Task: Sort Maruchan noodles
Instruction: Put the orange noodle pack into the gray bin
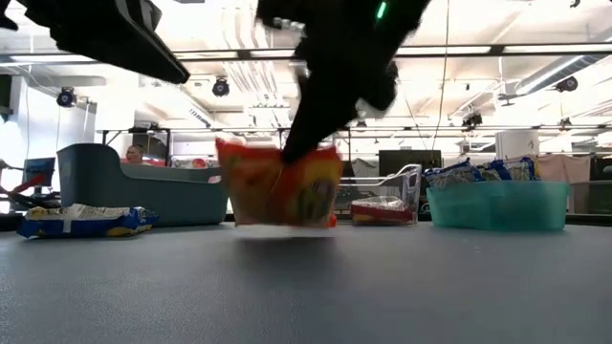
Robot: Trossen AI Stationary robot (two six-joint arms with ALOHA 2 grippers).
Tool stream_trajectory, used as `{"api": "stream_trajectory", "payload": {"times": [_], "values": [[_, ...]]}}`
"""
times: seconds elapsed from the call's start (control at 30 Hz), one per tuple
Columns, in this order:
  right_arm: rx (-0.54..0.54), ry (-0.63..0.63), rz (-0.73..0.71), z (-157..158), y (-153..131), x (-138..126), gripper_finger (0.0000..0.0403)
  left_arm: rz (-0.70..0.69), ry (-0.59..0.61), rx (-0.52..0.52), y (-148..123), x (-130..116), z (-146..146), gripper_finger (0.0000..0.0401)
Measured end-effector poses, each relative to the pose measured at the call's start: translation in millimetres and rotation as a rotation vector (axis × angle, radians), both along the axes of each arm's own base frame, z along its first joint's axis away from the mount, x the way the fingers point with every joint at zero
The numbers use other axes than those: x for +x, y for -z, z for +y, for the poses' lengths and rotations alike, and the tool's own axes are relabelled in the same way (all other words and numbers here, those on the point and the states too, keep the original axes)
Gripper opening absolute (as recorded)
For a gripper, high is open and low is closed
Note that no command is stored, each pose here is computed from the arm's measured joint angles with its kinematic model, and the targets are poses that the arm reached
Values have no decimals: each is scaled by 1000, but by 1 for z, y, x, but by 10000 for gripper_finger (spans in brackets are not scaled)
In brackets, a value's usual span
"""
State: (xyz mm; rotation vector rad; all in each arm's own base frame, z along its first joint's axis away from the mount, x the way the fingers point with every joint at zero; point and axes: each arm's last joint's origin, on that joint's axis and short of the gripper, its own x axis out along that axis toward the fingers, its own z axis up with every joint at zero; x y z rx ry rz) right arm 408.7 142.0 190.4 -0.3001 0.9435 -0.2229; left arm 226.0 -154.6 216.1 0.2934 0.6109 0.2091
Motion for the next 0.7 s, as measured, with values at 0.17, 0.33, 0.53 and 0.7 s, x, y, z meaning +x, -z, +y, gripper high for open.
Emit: {"api": "stream_trajectory", "payload": {"times": [0.17,0.33,0.53,0.7], "values": [[217,-70,-40,-9,-39,-16,10,-73,6,-42,-6,5,-3,75],[447,-78,-120,-32,-57,-30,10,-124,54,-45,-12,10,-7,133],[611,-68,-210,-58,-44,-46,10,-130,95,-37,-10,17,-8,223],[671,-97,-287,-67,-30,-57,10,-106,67,-43,7,35,-3,251]]}}
